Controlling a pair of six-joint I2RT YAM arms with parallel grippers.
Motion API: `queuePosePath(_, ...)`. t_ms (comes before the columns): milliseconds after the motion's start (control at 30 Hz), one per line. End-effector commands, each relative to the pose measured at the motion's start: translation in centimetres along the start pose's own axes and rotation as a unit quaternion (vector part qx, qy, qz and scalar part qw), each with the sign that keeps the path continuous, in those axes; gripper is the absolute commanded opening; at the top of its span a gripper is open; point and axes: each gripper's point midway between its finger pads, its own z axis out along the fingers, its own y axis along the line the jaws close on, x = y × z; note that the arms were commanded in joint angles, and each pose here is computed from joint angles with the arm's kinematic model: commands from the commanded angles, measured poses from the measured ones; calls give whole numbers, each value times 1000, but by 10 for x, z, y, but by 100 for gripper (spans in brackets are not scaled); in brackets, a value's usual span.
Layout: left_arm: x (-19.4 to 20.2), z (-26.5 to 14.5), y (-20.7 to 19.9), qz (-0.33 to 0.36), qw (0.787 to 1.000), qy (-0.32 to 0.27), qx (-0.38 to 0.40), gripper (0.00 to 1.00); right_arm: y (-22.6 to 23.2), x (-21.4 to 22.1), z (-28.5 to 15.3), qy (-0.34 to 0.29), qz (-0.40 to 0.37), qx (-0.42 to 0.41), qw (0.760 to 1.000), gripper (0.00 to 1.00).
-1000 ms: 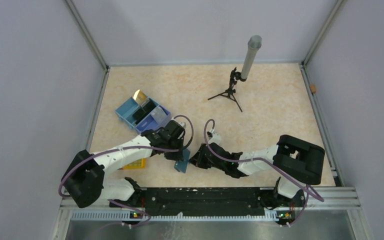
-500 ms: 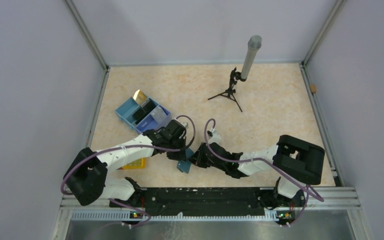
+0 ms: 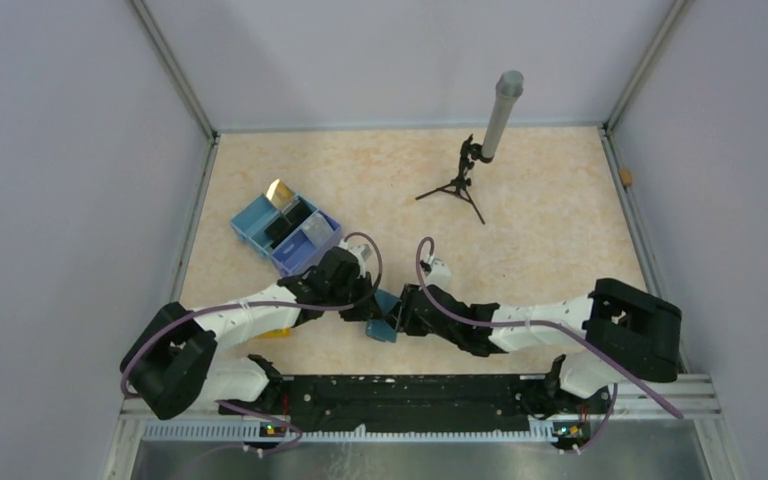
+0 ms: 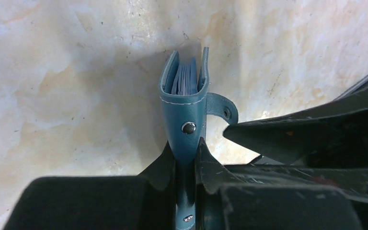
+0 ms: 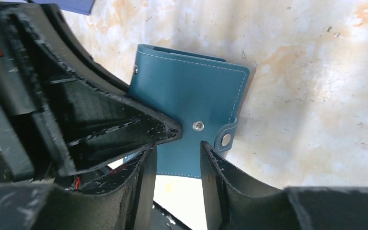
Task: Put the credit cards into the card holder
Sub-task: Close the card holder at the center of the board.
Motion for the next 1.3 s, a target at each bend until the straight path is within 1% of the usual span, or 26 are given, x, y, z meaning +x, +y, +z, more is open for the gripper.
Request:
queuePosePath(0,27,12,46,-25,998,32,-56,6,-2,-10,-14,-17,-17,14,1000,39)
queuePosePath(100,29,14,47,-34,998,37,-49,12,0,-4,-14,-2,-17,11,1000,37)
queuePosePath(200,27,13,47,-41,997,36,-47,22,-6,4,-13,13,-3,22,1000,36)
queuePosePath(267,26,12,47,-44,997,34,-47,30,-9,8,-12,18,0,28,999,37)
queuePosePath(400,25,10,47,-46,997,33,-49,41,-12,10,-7,19,3,36,999,39)
queuePosePath(533,25,9,45,-48,997,34,-47,44,-11,14,-1,29,0,44,999,42)
queuePosePath(633,24,8,43,-49,997,34,-42,46,-10,15,2,32,-2,47,998,42)
queuePosePath(767,25,7,39,-52,997,37,-33,49,-5,14,4,32,-4,41,999,37)
queuePosePath(1000,24,5,30,-56,998,40,-12,50,6,15,10,38,-8,32,999,30)
queuePosePath(1267,25,2,18,-64,997,44,16,48,16,11,15,38,-16,28,999,26)
